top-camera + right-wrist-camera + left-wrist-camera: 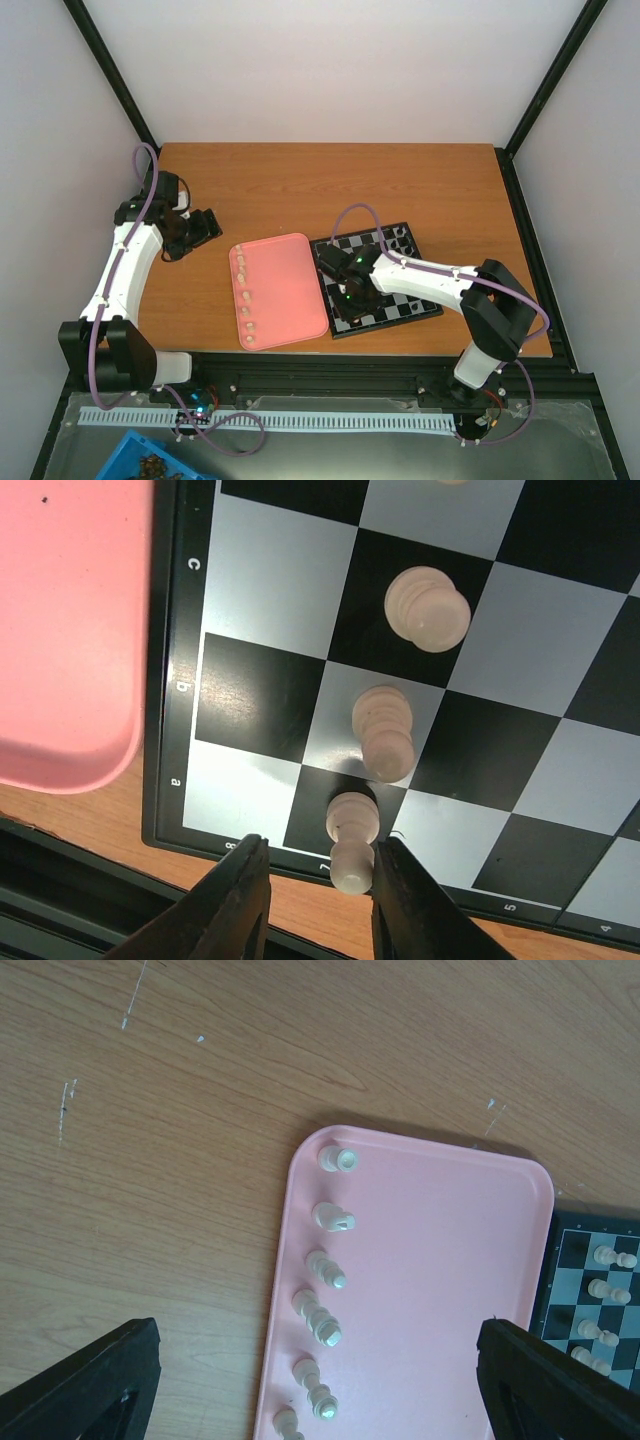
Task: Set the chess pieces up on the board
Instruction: Place the chess piece on the chessboard, then pick up the chess piece from the storage box.
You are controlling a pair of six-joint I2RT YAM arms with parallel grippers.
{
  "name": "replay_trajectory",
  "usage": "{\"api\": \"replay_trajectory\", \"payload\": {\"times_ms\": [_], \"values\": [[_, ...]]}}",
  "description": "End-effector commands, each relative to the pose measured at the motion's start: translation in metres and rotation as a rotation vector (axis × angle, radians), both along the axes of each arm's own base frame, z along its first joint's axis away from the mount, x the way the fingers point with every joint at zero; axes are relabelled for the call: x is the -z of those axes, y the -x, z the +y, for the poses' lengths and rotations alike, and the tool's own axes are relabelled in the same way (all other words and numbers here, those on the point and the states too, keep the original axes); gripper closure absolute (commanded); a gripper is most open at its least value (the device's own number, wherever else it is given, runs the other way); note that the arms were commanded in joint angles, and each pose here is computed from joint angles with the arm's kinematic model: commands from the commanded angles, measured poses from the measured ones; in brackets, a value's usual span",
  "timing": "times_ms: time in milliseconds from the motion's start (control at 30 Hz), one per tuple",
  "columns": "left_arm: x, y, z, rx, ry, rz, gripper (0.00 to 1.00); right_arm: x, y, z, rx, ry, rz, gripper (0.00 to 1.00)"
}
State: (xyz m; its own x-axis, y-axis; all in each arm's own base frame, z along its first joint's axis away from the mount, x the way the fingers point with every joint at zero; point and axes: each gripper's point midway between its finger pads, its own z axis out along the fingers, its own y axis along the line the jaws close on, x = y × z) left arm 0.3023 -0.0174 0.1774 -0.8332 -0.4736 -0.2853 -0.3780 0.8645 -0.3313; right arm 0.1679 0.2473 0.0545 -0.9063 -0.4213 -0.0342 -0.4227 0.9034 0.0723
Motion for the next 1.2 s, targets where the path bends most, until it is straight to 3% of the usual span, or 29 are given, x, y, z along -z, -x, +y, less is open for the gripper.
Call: {"api": "replay_trajectory", "payload": {"times_ms": [0, 333, 667, 900, 1000, 1167], "values": [[-0.007, -0.007, 0.001, 0.009, -0.003, -0.033, 0.12, -0.003, 0.001, 0.004, -0.004, -0.018, 0.005, 0.70], [-0.007, -0.007, 0.001, 0.008, -0.002, -0.032, 0.11, -0.006, 0.003, 0.007, 0.000, -0.031, 0.017, 0.71], [-0.007, -0.007, 0.001, 0.009, -0.001, -0.035, 0.12, -0.032, -0.011, -0.001, 0.029, -0.010, -0.074, 0.69], [-0.008, -0.007, 0.000, 0.010, -0.001, -0.032, 0.11, -0.073, -0.031, 0.011, 0.018, -0.032, -0.166, 0.62], [-0.011, -0.009, 0.001, 0.013, -0.002, -0.036, 0.04, -0.087, -0.045, 0.023, 0.005, -0.048, -0.207, 0.55], [-0.009, -0.007, -0.002, 0.024, 0.010, -0.029, 0.03, -0.106, -0.071, 0.044, -0.022, -0.094, -0.270, 0.44]]}}
